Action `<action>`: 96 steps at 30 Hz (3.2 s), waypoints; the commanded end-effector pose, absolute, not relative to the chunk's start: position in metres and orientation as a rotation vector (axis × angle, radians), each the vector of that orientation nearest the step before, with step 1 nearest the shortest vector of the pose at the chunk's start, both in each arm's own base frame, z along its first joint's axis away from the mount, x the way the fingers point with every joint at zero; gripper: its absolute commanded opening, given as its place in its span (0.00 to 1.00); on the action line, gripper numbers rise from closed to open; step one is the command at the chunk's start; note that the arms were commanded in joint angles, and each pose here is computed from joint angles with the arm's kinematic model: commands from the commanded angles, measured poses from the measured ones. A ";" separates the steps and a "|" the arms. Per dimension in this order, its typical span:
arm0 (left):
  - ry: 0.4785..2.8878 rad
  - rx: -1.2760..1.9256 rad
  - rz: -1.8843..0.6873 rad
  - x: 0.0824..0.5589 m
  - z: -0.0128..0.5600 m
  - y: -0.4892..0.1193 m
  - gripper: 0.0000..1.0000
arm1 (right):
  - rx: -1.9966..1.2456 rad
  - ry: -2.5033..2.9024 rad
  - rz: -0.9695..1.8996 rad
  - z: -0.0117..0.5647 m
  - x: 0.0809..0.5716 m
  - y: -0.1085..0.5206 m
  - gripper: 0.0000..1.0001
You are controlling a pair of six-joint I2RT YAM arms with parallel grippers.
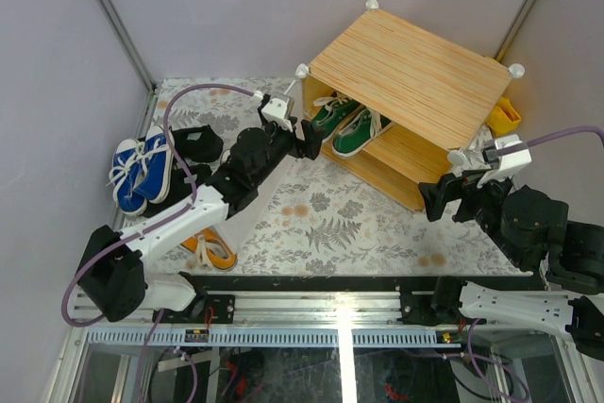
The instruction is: Place and organize the shoes in the shoe cabinet
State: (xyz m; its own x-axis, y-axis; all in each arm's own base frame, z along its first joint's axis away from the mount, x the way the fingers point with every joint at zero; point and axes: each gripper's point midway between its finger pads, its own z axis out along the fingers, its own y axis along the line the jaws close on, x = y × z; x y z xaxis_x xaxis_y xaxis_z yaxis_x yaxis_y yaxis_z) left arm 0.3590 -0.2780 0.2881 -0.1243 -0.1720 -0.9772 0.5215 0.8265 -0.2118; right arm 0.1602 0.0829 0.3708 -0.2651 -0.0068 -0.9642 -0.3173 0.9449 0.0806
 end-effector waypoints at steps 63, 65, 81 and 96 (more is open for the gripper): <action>1.726 0.206 -0.243 0.437 0.244 -0.309 0.44 | -0.180 1.793 0.300 0.367 0.161 0.071 0.99; 1.727 0.199 -0.242 0.441 0.240 -0.307 0.33 | -0.175 1.795 0.299 0.367 0.160 0.070 0.99; 1.637 0.227 -0.320 0.459 0.265 -0.324 0.00 | -0.161 1.796 0.282 0.368 0.163 0.069 0.99; 1.662 0.220 -0.514 0.405 0.287 -0.313 0.39 | -0.150 1.799 0.295 0.365 0.161 0.067 1.00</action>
State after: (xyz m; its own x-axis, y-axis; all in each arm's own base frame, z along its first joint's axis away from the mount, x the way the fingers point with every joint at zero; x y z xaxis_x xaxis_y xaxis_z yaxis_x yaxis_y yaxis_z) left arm 0.4314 -0.3208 0.2444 -0.1889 -0.0337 -0.9814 0.3839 0.9174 -0.1054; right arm 0.1588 0.0713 0.3624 -0.2570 0.0307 -0.9659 -0.2860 0.9523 0.1063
